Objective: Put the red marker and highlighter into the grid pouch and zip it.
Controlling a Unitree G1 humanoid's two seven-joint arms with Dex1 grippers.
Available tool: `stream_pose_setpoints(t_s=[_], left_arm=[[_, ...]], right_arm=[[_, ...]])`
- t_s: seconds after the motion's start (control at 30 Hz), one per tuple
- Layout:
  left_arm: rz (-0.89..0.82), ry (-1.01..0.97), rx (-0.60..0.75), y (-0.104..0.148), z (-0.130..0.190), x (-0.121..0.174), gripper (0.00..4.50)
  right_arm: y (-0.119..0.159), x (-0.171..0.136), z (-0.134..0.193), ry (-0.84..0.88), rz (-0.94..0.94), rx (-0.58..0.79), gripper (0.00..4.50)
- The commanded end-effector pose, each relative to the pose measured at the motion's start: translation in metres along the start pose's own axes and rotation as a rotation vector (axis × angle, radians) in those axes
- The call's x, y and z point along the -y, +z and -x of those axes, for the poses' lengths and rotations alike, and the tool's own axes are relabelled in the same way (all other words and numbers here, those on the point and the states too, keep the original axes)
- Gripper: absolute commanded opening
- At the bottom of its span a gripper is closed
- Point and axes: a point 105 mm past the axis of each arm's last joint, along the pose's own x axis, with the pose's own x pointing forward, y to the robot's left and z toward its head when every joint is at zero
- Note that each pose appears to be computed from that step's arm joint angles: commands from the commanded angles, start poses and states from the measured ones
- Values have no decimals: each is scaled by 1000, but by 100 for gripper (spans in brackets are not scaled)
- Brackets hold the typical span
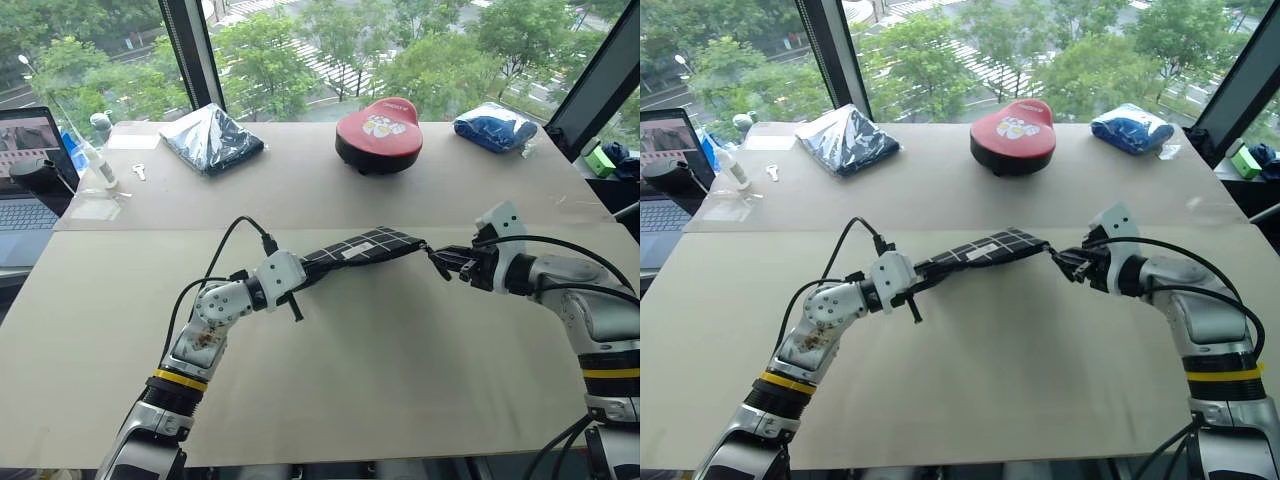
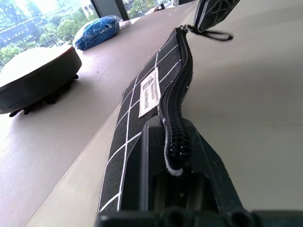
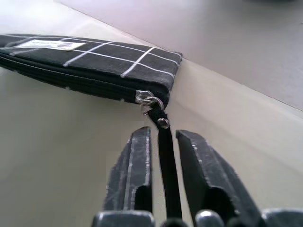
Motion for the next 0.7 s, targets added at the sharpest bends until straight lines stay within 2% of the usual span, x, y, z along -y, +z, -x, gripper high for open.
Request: stream_pose_setpoints(t_s=[0.03, 0.3, 0.4, 0.7], left_arm=[[-33, -26, 76, 15, -2, 2, 0], [-94, -135, 158, 25, 3, 8, 0], [-124, -194, 190, 27, 9, 8, 0], [-218, -309, 196, 7, -2, 17, 0]], right_arm=[[20, -30, 24, 184, -73, 70, 214], [20, 1, 80, 2, 24, 61, 214], [14, -2, 99, -11, 34, 57, 214], [-19, -37, 85, 68, -22, 11, 214]])
